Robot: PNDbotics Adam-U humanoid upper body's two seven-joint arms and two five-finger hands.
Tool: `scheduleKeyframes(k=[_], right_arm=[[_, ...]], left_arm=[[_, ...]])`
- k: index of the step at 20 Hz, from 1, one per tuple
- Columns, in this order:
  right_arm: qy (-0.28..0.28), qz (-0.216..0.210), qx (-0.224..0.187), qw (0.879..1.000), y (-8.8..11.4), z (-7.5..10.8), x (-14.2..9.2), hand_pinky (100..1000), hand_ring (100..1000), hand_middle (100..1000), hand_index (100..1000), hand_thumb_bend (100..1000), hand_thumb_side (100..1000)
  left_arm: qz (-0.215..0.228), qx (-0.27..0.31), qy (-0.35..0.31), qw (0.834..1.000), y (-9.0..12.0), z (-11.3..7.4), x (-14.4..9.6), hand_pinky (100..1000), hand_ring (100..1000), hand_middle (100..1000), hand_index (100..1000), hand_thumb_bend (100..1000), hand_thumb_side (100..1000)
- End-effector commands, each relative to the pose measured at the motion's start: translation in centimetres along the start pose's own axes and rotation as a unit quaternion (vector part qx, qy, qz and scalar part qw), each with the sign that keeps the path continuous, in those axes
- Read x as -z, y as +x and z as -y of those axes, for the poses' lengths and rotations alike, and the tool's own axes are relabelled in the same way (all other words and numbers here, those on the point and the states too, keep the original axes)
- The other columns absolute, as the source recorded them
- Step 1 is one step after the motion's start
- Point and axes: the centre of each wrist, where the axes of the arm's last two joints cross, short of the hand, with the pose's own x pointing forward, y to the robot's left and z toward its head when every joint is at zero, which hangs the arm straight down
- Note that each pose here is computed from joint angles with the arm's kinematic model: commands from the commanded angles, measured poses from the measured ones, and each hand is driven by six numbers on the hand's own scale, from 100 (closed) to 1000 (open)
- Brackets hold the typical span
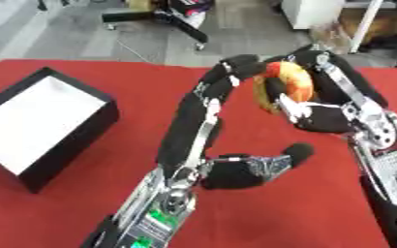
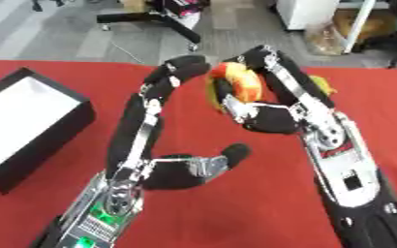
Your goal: Pick up the objects with one hand, pass them to the other hand, and then place them into the box on the other side of the table.
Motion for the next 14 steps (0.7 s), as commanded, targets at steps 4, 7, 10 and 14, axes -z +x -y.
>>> scheduleKeyframes(k=[4,7,10,14], right_arm=[[0.01,0.016,0.01,1.0,0.8,0.2,0.6,820,188,100,144,100,375],[0.012,0.017,0.012,1.0,0.8,0.2,0.6,822,188,100,145,100,373],[0.015,0.017,0.016,1.0,0.9,0.2,0.6,824,187,100,145,100,374],[0.017,0.017,0.019,1.0,0.9,0.1,0.6,825,187,100,145,100,369]], left_arm=[[0.021,0.043,0.031,0.998,0.5,0.9,0.7,811,795,808,846,617,410],[0.017,0.058,0.043,0.997,0.3,1.2,0.7,811,793,806,847,613,387],[0.016,0.076,0.054,0.996,0.1,1.3,0.7,810,792,804,847,611,370],[0.011,0.102,0.063,0.993,-0.3,1.5,0.7,808,788,800,845,602,350]])
